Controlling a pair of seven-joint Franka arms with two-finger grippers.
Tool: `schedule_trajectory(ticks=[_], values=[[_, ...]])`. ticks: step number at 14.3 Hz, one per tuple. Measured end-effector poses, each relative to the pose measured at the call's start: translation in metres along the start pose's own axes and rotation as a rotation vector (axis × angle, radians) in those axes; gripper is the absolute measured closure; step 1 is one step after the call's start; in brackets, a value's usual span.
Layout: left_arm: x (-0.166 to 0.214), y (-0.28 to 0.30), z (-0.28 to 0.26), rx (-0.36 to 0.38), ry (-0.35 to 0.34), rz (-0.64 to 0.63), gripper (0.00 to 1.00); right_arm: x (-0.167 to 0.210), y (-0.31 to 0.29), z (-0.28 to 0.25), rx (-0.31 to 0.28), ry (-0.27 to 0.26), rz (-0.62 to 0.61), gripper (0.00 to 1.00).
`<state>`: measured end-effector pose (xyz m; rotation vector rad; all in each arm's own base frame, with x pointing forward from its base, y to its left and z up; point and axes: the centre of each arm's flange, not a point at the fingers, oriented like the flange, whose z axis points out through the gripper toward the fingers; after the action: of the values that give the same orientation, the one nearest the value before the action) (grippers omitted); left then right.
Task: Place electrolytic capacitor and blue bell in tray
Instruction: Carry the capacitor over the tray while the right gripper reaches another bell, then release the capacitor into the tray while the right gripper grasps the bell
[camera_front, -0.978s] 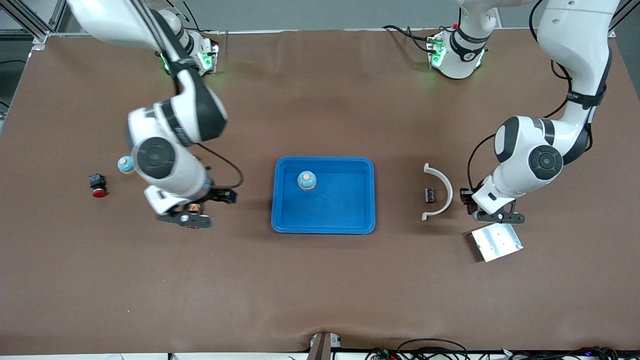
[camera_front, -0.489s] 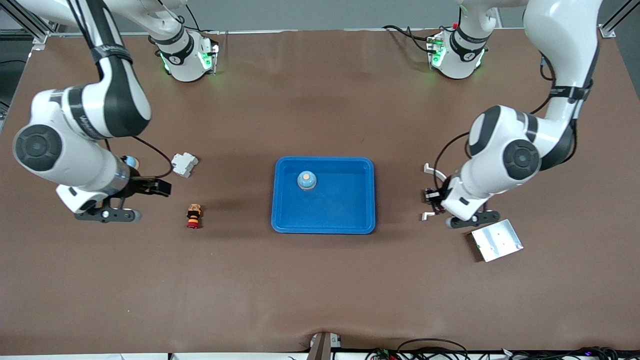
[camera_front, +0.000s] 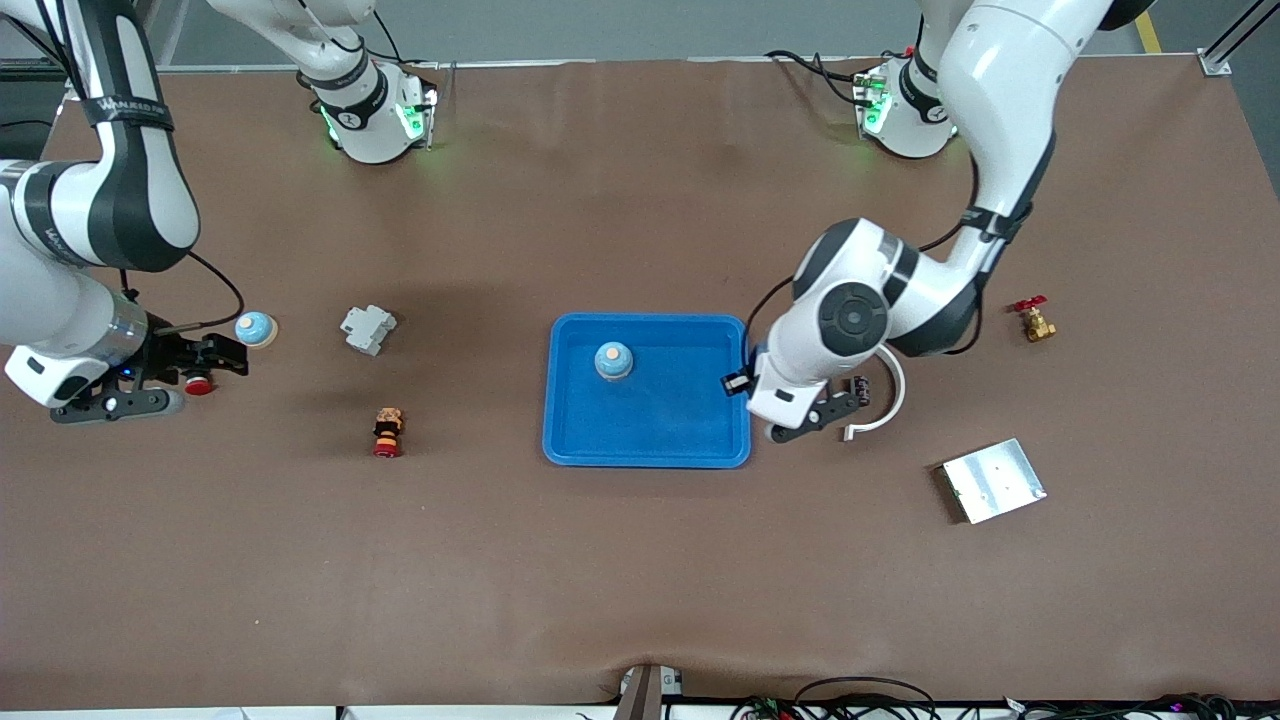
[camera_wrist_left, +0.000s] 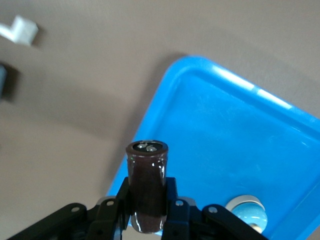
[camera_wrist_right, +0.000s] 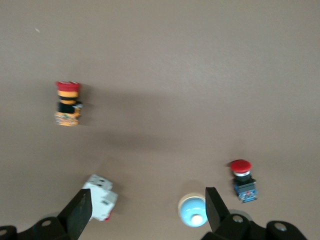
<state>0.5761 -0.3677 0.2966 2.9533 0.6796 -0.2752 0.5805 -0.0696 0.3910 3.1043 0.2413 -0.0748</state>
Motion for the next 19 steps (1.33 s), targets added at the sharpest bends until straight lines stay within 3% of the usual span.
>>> schedule_trajectory(ticks=[6, 11, 19], values=[[-0.034, 0.027, 0.02, -0.012, -0.001, -0.224, 0.7, -0.076, 0.025, 0.067, -0.003, 0.03, -0.027, 0.0], [-0.048, 0.032, 0.081, 0.048, -0.044, -0.327, 0.7, -0.114, 0.05, 0.105, -0.03, 0.097, -0.055, 0.0], [-0.045, 0.025, 0.122, 0.101, -0.063, -0.373, 0.7, -0.151, 0.083, 0.174, -0.029, 0.106, -0.049, 0.0]])
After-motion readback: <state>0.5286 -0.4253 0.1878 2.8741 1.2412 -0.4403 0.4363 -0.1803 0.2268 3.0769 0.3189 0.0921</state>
